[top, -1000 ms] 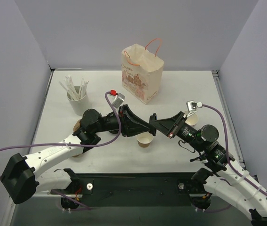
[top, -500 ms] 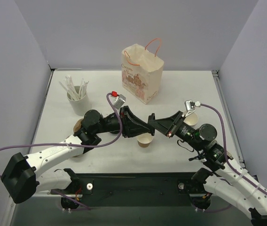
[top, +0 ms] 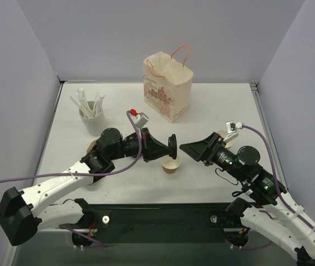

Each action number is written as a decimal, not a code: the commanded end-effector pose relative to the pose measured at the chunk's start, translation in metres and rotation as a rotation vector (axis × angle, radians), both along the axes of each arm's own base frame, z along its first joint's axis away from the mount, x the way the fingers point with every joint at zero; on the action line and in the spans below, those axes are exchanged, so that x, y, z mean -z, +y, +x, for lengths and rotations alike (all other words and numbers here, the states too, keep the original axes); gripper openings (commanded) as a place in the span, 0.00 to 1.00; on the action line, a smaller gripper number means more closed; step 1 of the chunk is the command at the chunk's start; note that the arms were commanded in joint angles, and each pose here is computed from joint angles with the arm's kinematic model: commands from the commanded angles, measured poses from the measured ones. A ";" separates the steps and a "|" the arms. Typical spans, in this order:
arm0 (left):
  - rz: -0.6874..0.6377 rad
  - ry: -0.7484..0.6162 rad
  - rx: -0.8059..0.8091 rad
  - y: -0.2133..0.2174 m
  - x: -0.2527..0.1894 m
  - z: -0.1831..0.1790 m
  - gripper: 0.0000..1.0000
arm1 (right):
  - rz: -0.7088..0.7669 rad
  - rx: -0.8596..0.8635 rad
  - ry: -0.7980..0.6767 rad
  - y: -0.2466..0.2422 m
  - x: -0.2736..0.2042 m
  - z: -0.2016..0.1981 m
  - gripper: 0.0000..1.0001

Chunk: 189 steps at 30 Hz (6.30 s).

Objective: Pack the takeout coffee

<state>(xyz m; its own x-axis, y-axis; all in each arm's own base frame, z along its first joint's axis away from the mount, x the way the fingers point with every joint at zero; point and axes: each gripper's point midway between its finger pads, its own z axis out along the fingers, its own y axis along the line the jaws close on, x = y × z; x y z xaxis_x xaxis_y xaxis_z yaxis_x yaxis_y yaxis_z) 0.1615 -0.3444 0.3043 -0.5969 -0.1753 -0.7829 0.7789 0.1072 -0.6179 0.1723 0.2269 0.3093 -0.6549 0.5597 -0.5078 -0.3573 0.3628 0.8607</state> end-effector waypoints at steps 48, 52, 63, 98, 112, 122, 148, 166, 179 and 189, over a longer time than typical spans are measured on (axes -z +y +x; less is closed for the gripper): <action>1.193 0.095 -0.243 -0.034 0.140 0.038 0.04 | -0.497 0.430 0.014 -0.125 0.042 -0.001 0.94; 1.194 0.096 -0.239 -0.037 0.143 0.039 0.08 | -0.492 0.433 0.009 -0.127 0.041 -0.002 0.94; 1.225 0.103 -0.229 -0.040 0.156 0.041 0.14 | -0.487 0.438 -0.003 -0.130 0.036 -0.005 0.94; 0.830 0.208 -0.392 0.017 0.103 0.086 0.50 | -0.701 0.210 0.149 -0.070 0.082 0.021 0.84; 0.720 0.265 -0.333 0.018 0.145 0.097 0.50 | -0.780 0.070 0.319 -0.010 0.152 0.059 0.81; 0.725 0.303 -0.333 0.017 0.173 0.095 0.50 | -0.855 0.071 0.389 -0.018 0.201 0.063 0.70; 0.705 0.401 -0.305 0.029 0.221 0.065 0.51 | -0.901 -0.082 0.332 -0.023 0.261 0.041 0.39; 0.754 0.428 -0.391 0.045 0.241 0.062 0.51 | -0.729 -0.071 0.276 -0.014 0.191 0.058 0.68; 0.765 0.420 -0.409 0.045 0.243 0.061 0.51 | -0.679 -0.106 0.335 -0.010 0.195 0.043 0.62; 0.782 0.431 -0.422 0.049 0.251 0.058 0.51 | -0.751 -0.045 0.380 -0.028 0.230 0.041 0.45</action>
<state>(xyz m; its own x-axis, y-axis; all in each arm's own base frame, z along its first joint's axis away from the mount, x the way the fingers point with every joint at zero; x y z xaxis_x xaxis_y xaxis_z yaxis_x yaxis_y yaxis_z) 0.2467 -0.3238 0.1061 -0.8037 -0.0652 -0.5914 0.3626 0.7344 -0.5737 0.2160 0.2153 0.1001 -0.8682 0.1234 -0.4805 -0.1673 0.8390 0.5177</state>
